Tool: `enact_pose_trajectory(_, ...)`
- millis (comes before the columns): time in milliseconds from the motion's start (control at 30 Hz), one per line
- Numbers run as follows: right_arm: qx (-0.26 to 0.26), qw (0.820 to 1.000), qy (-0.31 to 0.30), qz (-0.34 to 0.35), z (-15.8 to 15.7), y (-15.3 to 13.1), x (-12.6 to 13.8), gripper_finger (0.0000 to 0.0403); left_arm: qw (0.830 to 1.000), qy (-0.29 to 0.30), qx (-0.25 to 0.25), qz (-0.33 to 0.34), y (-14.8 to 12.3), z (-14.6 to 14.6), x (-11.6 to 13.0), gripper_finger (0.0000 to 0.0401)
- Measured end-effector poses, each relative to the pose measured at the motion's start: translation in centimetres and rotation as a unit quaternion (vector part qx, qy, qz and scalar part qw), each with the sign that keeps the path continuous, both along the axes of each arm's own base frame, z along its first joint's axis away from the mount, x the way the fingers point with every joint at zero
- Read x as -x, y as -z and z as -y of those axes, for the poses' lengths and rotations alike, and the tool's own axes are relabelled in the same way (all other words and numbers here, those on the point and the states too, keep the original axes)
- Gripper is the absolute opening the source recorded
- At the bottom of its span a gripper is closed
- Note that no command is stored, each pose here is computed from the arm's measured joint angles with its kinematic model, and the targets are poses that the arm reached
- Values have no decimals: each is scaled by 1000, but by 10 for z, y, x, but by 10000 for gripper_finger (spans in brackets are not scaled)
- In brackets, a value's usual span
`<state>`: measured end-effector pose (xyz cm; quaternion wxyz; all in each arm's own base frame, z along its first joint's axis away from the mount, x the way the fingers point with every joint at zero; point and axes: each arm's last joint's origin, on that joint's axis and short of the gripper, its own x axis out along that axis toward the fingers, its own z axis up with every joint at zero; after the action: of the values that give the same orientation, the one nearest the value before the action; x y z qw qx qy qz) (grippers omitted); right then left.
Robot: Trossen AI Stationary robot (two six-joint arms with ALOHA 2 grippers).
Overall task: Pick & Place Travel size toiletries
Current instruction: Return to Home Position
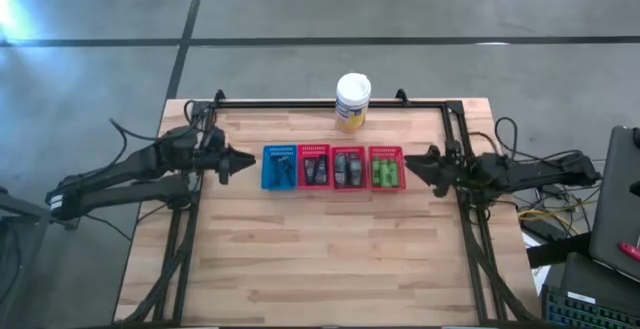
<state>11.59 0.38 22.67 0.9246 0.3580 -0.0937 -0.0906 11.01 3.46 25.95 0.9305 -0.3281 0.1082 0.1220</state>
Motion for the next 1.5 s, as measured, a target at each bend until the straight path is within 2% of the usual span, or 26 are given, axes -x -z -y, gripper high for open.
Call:
enact_pose_trajectory(100, 26, 998, -16, 54, 0, 16, 7, 196, 1000, -8, -3, 2, -1, -1, 0, 111)
enact_pose_trajectory(200, 37, 997, -5, 67, 1, 33, 11, 202, 1000, -10, -5, 5, -1, -1, 0, 111)
enact_pose_trajectory(300, 21, 999, 14, 22, 3, 42, 13, 207, 1000, -10, -4, 4, -1, -1, 0, 111)
enact_pose_trajectory(400, 7, 1000, 8, -19, 2, 51, 13, 212, 1000, -10, -4, 3, -1, -1, -1, 111)
enact_pose_trajectory(567, 17, 996, 8, -84, 2, 64, 13, 219, 1000, -10, -4, 3, -1, -1, 0, 111)
enact_pose_trajectory(800, 19, 995, 9, -98, 2, 66, 11, 232, 1000, -14, -10, 13, 8, 2, 5, 111)
enact_pose_trajectory(967, 14, 997, 19, -69, 5, 61, 15, 246, 1000, -12, -7, 4, 36, 4, 11, 111)
enact_pose_trajectory(1200, 8, 996, 80, -29, 17, 55, 21, 267, 1000, -12, 1, -21, 100, 7, 18, 111)
enact_pose_trajectory(1267, 7, 994, 111, -23, 23, 54, 22, 272, 1000, -15, -4, -20, 97, 7, 19, 111)
enact_pose_trajectory(1367, 6, 987, 156, -28, 32, 55, 24, 281, 999, -15, -23, 43, 80, 7, 20, 111)
enact_pose_trajectory(1500, 4, 974, 225, -27, 44, 54, 29, 293, 995, -18, -38, 91, 82, 7, 20, 111)
